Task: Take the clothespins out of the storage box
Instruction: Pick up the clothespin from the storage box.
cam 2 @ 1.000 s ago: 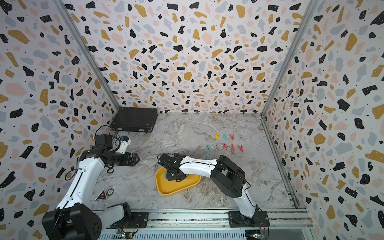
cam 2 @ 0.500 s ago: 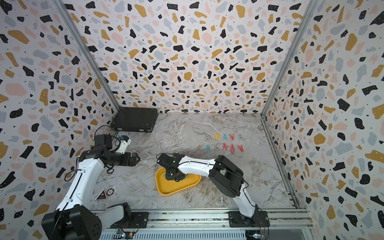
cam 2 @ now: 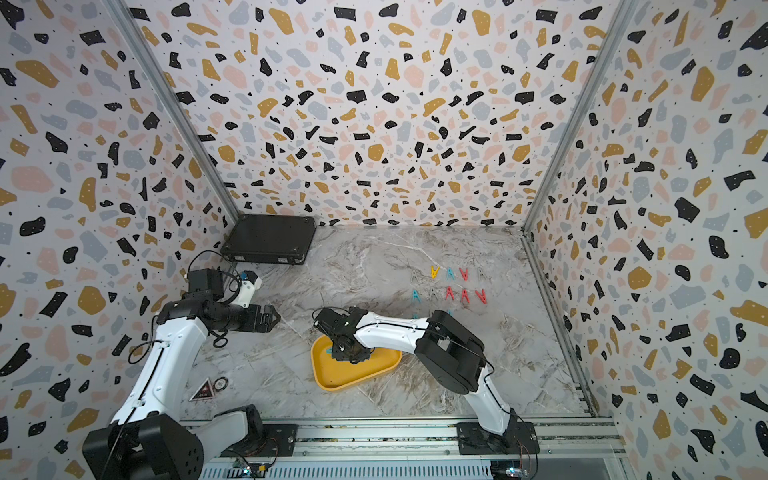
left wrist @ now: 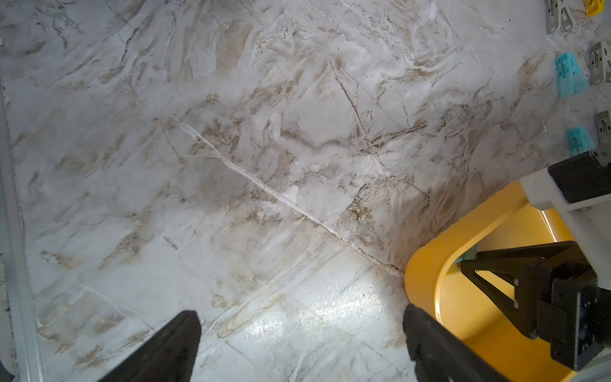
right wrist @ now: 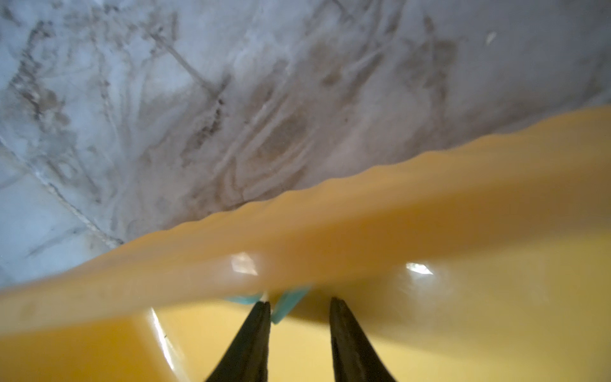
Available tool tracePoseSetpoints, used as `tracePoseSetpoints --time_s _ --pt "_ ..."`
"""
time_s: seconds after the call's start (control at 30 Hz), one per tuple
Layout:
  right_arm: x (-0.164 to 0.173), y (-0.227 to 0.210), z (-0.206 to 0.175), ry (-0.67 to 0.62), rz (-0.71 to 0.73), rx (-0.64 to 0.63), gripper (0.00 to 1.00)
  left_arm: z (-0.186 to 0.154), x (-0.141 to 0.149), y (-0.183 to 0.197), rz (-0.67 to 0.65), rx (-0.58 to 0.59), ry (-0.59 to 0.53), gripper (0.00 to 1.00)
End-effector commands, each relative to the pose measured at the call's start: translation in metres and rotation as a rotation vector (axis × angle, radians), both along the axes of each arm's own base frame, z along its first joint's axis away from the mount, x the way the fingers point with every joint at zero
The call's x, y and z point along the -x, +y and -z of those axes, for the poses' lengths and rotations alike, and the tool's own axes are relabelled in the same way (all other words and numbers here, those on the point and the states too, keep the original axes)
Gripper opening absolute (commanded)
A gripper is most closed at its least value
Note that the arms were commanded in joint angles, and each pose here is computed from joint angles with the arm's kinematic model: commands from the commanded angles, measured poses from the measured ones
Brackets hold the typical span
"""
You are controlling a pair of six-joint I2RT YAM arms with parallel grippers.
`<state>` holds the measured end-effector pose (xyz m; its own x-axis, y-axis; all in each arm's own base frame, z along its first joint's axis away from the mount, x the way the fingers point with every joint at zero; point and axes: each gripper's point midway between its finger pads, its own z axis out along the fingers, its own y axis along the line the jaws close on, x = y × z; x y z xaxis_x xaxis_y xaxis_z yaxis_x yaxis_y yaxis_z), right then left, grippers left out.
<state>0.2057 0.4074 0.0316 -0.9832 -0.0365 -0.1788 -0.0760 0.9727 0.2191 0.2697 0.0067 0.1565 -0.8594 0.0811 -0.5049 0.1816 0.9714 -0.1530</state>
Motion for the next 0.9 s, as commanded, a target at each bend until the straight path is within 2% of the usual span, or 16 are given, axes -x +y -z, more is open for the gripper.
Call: tracePoseSetpoints --time_s 0.0,0.2,0.37,0.57,0.73,0.87 --pt "-0.002 -0.016 -0.002 -0.006 0.03 0.043 0.34 -0.003 0.001 -0.001 0.004 0.009 -0.02 1.0" --pt "-0.003 -0.023 0.001 -0.004 0.05 0.051 0.31 -0.003 0.002 -0.002 0.006 0.009 -0.02 1.0" --pt "-0.004 -0.03 -0.002 -0.02 0.067 0.058 0.23 -0.003 0.002 -0.001 0.005 0.009 -0.02 1.0" --pt "-0.004 -0.035 -0.007 -0.036 0.068 0.062 0.2 -0.003 0.002 -0.002 0.007 0.012 -0.022 1.0" --pt "-0.005 -0.038 -0.012 -0.049 0.059 0.069 0.06 -0.003 0.002 -0.003 0.009 0.015 -0.02 1.0" --pt "-0.006 -0.041 -0.018 -0.064 0.048 0.07 0.05 -0.002 0.002 -0.004 0.015 0.019 -0.019 1.0"
